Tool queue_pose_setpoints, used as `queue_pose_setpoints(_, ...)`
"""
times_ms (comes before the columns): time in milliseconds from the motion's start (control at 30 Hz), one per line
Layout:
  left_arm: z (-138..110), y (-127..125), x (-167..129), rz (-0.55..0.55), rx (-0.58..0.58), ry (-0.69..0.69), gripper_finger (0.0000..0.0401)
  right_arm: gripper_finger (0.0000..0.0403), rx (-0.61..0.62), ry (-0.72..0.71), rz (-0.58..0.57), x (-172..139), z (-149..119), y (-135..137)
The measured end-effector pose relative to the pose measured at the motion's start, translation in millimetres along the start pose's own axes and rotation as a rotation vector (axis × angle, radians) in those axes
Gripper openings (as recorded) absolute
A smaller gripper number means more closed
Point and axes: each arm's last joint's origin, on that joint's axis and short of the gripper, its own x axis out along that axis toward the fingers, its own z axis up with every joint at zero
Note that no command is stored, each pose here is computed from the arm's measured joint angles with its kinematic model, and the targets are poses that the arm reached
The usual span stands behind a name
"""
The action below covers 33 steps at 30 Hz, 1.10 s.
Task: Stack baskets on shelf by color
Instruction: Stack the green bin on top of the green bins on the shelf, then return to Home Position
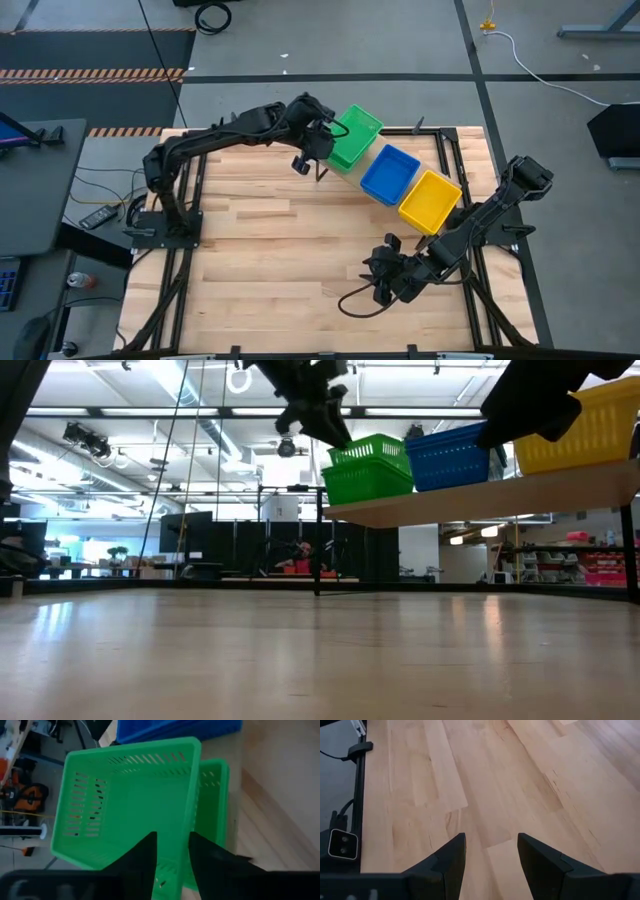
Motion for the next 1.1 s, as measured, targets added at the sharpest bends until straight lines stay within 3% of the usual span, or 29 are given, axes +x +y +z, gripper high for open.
queue_pose_setpoints(367,7.8,-11.4,-6.1,-0.068,-0.002,0.014,0.0117,0.0185,-0.001,-0.001,0.004,-0.5,-0.4,0.8)
queue_pose_setpoints(667,9.9,-12.5,-6.1,-0.063,-0.032,0.021,0.0117,0.0185,-0.013,0.01,0.001,-0.4,-1.2,0.0)
queue_pose_setpoints(767,13.0,-11.6,-14.5,-0.029,-0.092,0.031,0.0117,0.0185,-0.022,0.002,0.009,-3.9,2.0,-1.3)
queue_pose_setpoints(900,19.1,-5.3,-45.1,0.037,-0.265,-0.031,0.0117,0.0185,-0.03,-0.054,0.047,-22.6,19.7,-4.9)
queue_pose_setpoints(1100,20.2,-2.4,-100.0,-0.025,-0.55,-0.211,0.0103,0.016,-0.093,-0.198,0.081,-70.1,45.1,-20.8)
